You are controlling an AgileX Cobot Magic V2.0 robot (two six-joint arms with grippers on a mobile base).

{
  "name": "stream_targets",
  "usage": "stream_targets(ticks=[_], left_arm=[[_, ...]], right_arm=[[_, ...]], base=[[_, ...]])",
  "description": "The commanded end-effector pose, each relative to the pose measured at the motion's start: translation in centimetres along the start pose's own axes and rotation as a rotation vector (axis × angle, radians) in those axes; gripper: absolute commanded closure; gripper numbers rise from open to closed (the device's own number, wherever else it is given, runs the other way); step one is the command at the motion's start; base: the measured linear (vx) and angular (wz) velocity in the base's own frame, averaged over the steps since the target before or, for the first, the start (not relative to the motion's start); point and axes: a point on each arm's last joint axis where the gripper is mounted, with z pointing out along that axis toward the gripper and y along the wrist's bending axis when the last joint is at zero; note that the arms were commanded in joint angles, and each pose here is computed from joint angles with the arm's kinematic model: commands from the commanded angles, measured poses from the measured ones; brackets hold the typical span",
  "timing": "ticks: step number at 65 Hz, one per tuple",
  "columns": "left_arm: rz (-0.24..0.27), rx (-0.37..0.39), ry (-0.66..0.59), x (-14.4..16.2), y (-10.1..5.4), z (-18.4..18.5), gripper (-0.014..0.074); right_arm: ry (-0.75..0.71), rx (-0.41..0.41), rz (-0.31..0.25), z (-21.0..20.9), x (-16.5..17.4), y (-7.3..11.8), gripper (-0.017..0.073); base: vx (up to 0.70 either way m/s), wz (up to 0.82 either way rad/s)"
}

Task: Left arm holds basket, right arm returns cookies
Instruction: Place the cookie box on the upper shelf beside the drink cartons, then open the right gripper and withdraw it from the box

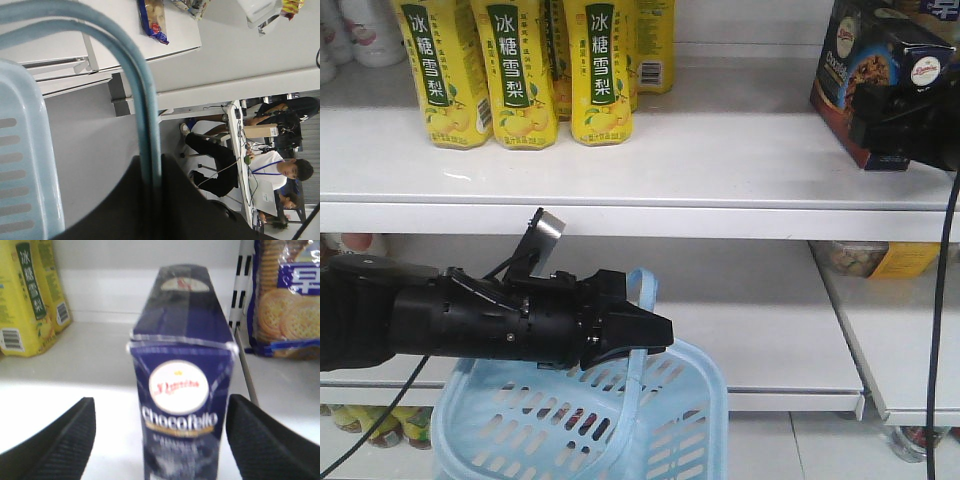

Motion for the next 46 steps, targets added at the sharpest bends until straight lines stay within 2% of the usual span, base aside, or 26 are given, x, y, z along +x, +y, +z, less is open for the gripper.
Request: stream_targets(ticks=[1, 22, 29, 46], left_arm=[[0.052, 0.105, -0.078, -0.9, -2.8, -1.0, 0.0596], [0.052, 0.105, -0.078, -0.9, -2.8, -1.0, 0.0596], [0.052, 0.105, -0.078, -0.9, -2.8, -1.0, 0.0596], [0.052, 0.105, -0.078, -0.9, -2.8, -1.0, 0.0596]], right_arm=[[-0.083, 0.040, -0.015, -1.7, -1.3, -0.3, 0.0053], [-0.118, 0.066, -0.020, -6.0, 0.5, -0.7, 0.0053], [-0.123, 0.067, -0.039, -7.7, 1.8, -0.8, 0.0053], [-0.167, 0.066, -0.037, -12.1, 5.1, -0.9, 0.0053]], base=[[0.00, 0.00], [0.00, 0.00], [0.00, 0.00], [0.00, 0.00]])
